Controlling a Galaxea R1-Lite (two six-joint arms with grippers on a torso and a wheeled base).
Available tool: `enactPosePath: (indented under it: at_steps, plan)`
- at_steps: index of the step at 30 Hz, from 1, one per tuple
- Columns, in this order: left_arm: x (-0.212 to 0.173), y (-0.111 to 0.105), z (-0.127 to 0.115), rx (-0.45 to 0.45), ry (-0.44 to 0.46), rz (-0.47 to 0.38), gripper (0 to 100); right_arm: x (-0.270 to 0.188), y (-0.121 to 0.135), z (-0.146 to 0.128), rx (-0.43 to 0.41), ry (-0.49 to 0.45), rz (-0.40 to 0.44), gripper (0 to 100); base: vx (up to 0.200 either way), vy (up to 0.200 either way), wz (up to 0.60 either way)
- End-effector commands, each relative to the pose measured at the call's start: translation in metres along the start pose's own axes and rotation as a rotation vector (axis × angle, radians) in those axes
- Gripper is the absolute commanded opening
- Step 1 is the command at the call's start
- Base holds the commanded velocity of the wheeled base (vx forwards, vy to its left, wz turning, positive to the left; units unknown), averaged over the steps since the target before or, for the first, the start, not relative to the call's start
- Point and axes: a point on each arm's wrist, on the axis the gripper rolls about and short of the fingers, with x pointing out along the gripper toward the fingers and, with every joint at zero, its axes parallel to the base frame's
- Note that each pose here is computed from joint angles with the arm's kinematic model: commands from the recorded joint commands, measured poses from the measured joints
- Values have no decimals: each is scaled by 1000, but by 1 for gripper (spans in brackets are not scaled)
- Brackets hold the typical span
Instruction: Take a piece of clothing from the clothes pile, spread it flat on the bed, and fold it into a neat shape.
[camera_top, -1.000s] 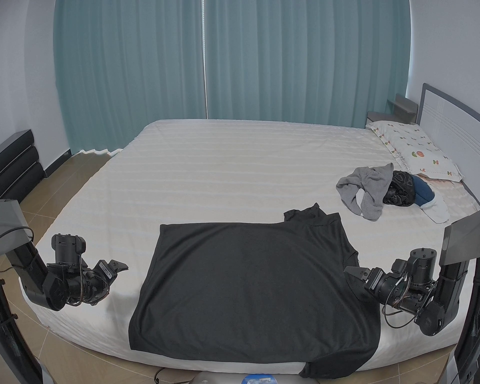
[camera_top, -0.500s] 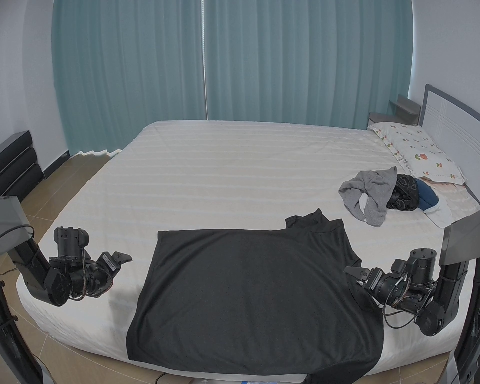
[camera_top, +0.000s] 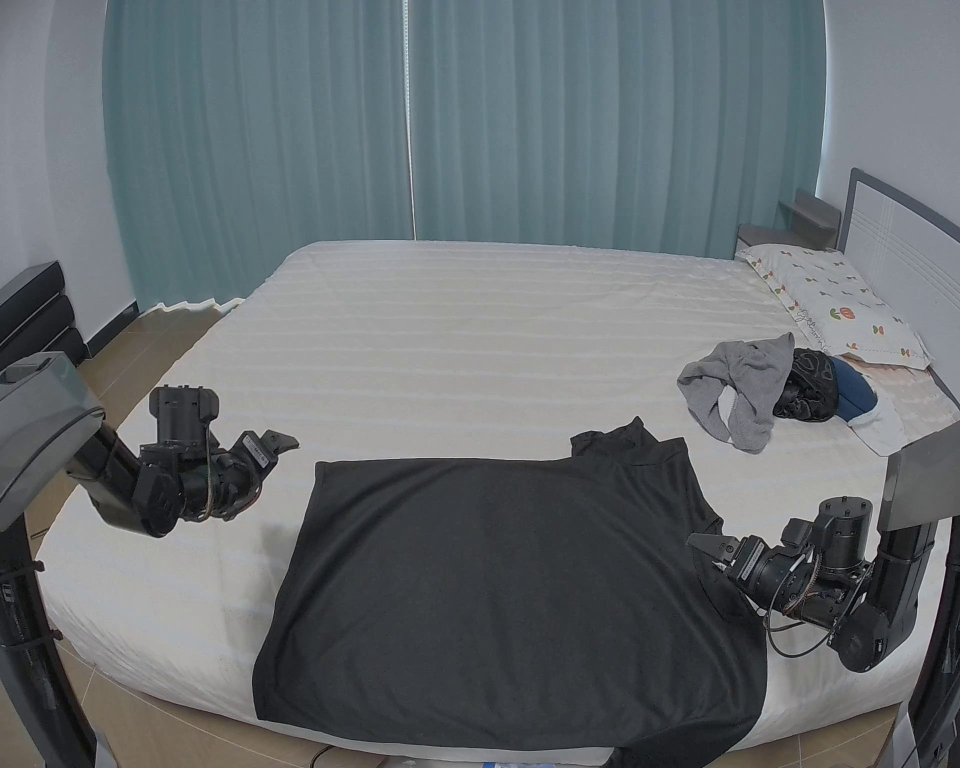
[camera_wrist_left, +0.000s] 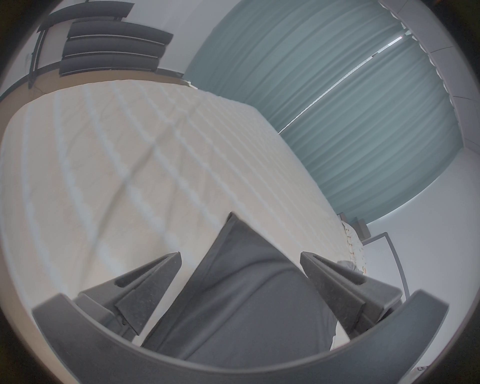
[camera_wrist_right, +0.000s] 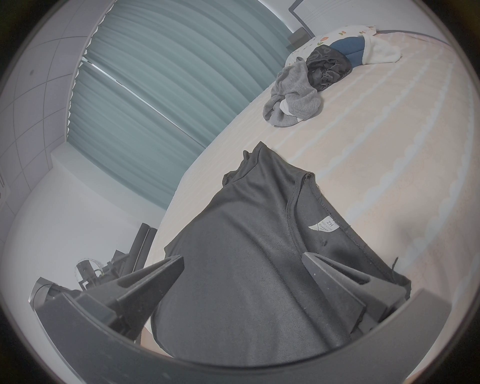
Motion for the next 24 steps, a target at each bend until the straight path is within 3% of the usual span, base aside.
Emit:
enactPosePath:
  at_steps: [1, 10, 23, 24]
  plan:
    - [71, 3, -11, 21, 14, 23, 100, 2, -1, 0, 0, -1, 4, 100, 0, 0, 0]
    - [131, 10, -14, 27, -49, 16, 100, 4, -2, -2, 1, 7, 0, 100, 0, 0, 0]
    - [137, 8, -12, 27, -71, 15, 100, 7, -3, -3, 1, 12, -3, 100, 0, 0, 0]
    - [139, 10, -16, 29, -65, 18, 0, 7, -3, -4, 0, 11, -3, 100, 0, 0, 0]
